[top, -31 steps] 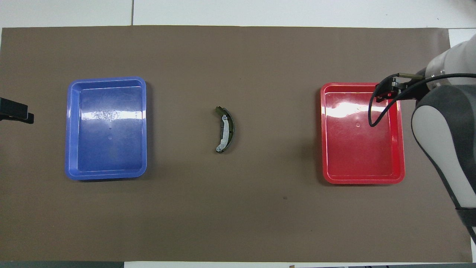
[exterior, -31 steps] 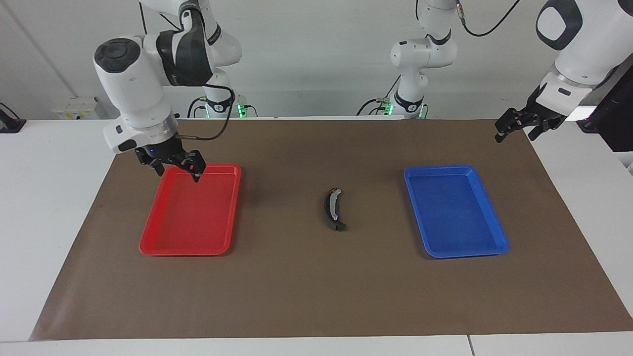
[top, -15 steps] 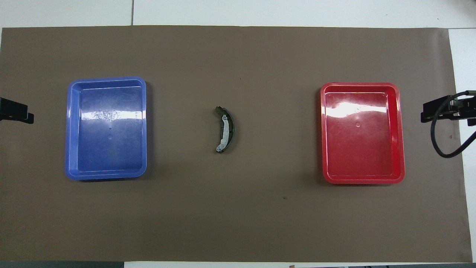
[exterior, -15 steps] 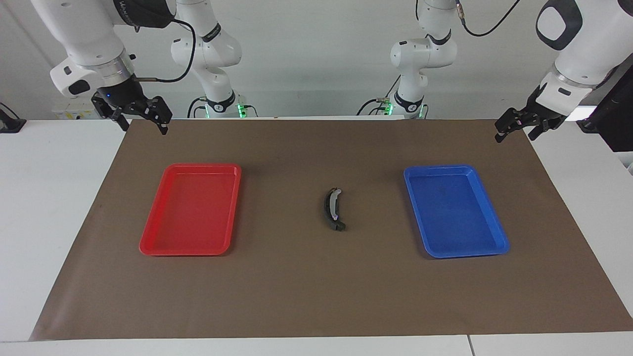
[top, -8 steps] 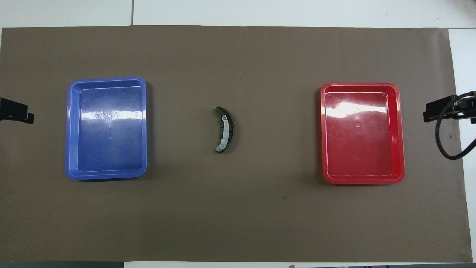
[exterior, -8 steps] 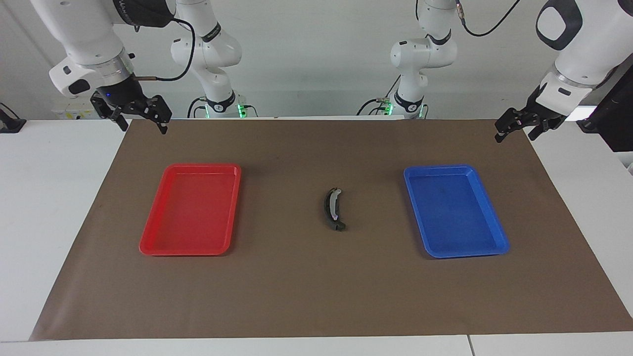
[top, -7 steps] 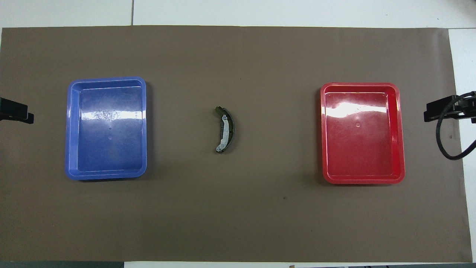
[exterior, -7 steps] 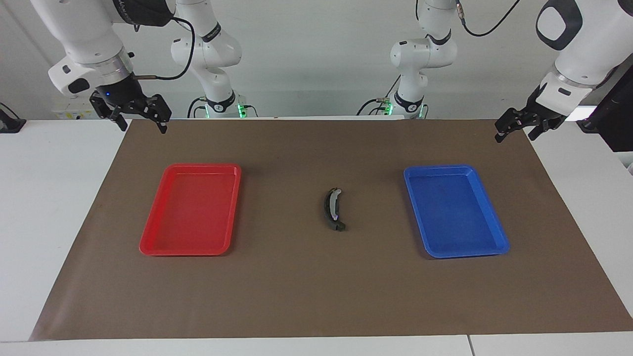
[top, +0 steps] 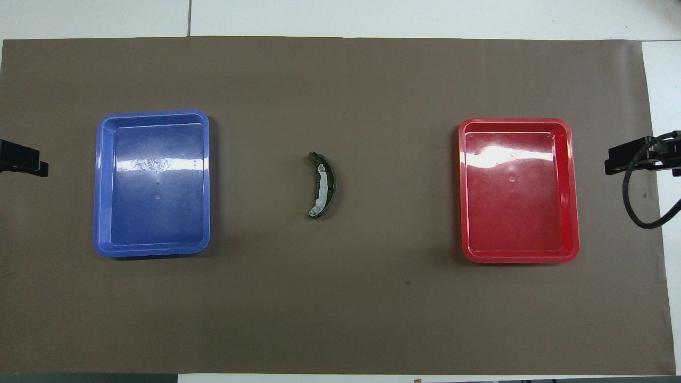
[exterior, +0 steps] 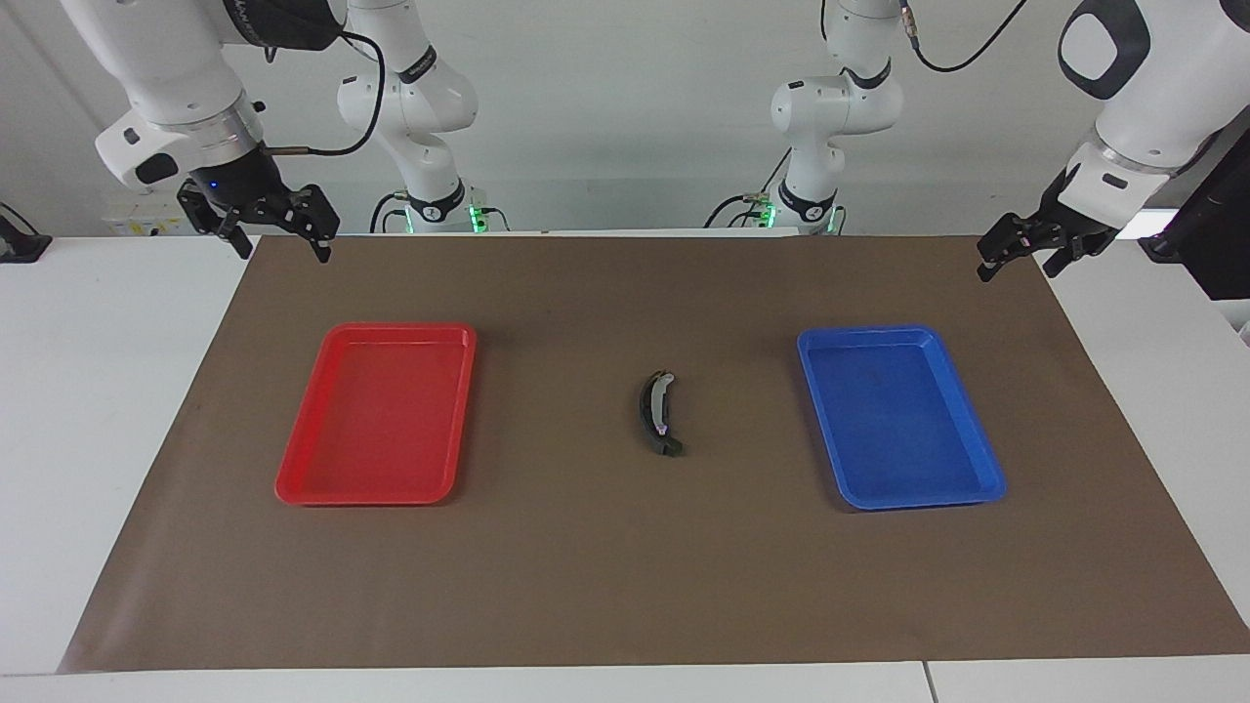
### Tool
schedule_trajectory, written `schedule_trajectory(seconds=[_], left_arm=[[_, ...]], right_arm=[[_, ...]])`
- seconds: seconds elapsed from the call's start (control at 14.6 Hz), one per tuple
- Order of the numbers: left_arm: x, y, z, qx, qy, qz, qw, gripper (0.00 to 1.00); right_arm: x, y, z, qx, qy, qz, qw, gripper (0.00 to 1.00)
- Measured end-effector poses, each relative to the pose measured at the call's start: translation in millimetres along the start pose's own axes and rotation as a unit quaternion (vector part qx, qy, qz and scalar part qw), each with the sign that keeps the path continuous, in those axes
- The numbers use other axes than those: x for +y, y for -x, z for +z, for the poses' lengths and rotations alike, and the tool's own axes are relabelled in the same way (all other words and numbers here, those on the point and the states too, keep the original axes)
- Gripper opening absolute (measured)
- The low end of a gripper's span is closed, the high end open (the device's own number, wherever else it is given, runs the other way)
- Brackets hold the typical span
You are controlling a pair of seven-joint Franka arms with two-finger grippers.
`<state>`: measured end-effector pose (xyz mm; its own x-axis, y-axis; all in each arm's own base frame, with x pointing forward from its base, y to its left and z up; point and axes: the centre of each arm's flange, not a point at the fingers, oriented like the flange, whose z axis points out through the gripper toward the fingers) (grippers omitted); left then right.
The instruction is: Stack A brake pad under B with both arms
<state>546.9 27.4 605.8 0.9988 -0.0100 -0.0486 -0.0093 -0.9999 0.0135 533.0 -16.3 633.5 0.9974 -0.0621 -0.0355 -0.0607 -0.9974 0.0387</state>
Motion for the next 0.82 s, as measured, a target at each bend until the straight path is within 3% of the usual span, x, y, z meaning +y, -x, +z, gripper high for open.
schedule_trajectory(seconds=[0.82], left_arm=[[0.0,0.0,0.0,0.0,0.0,0.0,1.0,0.99]], right_arm=[[-3.2,-0.1,0.6,-0.001,0.0,-0.003,1.0,1.0]])
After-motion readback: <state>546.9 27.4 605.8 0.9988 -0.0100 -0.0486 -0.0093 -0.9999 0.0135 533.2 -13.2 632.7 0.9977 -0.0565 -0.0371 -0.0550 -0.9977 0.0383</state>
